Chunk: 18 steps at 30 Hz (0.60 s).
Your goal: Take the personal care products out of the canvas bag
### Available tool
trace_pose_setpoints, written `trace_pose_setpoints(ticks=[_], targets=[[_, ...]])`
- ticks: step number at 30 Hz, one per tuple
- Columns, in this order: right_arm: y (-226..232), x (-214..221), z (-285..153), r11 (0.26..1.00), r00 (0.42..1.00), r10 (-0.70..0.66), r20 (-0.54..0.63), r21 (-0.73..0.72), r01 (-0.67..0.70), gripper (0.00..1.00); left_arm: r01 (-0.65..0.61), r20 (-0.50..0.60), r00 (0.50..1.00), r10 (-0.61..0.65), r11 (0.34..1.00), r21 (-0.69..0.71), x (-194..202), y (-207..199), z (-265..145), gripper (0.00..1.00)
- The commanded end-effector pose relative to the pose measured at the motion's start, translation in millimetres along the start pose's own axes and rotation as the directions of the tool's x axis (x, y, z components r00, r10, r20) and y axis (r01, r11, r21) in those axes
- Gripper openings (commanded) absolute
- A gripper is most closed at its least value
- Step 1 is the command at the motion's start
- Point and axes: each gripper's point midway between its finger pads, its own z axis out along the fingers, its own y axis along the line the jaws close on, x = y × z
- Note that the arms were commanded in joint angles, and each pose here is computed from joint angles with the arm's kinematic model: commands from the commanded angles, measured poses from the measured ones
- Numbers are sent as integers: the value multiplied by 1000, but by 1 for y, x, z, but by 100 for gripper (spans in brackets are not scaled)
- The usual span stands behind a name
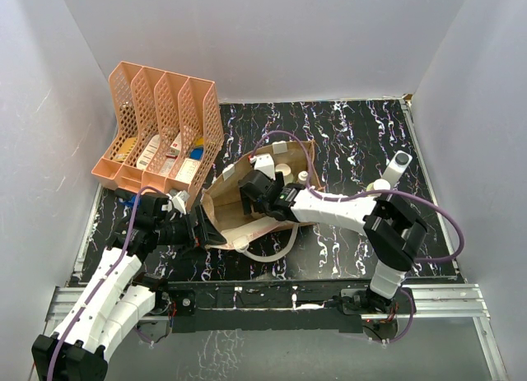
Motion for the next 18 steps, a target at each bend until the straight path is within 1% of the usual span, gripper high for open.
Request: trace_pose_setpoints(ticks=[1, 5, 11, 14, 17, 18], targets=[[11, -42, 3, 997, 989, 80, 127, 2, -81, 71, 0, -4, 1000, 0, 1000, -21, 3, 1, -5, 96], [16, -36, 11, 999, 993, 47, 113, 13, -49, 57, -2, 2, 1000, 2, 1000, -24, 3, 1, -6, 96], [24, -45, 3, 999, 990, 34, 135, -12, -32, 27, -4, 6, 1000, 4, 1000, -28, 1, 1, -7, 96], [28, -49, -1, 999, 989, 38, 146, -43, -32, 17, -10, 10, 1000, 10, 999, -31, 0, 0, -8, 96], [37, -62, -15, 993, 983, 56, 173, -112, -37, 9, -10, 14, 1000, 10, 999, -33, 0, 0, -8, 96], [41, -65, -18, 990, 982, 60, 179, -136, -36, 8, -10, 14, 1000, 11, 999, -33, 0, 0, -8, 96]])
